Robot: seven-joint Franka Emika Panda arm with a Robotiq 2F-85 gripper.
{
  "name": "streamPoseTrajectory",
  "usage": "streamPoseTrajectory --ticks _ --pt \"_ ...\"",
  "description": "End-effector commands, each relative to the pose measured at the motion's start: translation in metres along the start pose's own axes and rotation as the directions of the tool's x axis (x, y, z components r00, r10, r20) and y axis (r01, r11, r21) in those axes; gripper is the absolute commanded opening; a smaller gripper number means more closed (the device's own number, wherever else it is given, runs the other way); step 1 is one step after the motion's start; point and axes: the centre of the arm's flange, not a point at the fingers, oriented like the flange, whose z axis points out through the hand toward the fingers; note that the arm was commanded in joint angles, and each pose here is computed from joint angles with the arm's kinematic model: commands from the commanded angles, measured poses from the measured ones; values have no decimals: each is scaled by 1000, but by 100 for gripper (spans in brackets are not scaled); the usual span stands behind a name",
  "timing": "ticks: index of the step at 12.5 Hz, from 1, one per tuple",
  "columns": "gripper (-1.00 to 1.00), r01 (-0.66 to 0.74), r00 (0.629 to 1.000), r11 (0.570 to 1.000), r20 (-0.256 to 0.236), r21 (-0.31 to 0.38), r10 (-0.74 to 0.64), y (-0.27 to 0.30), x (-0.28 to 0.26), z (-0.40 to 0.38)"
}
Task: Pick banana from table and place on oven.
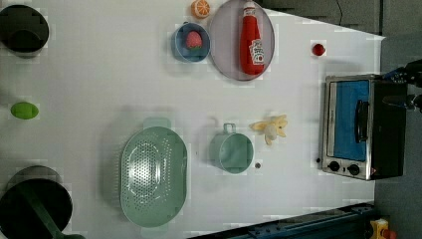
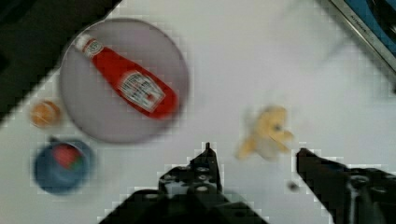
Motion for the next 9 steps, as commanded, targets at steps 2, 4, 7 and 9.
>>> streamPoseTrajectory --ticks 2,4,7,9 --pt "81 -96 995 995 29 37 95 152 -112 -82" --pt "100 -96 995 995 30 35 95 152 -112 -81" --pt "100 -95 994 995 50 10 95 145 -107 -64" --pt "100 -94 993 996 67 -14 94 131 -95 -38"
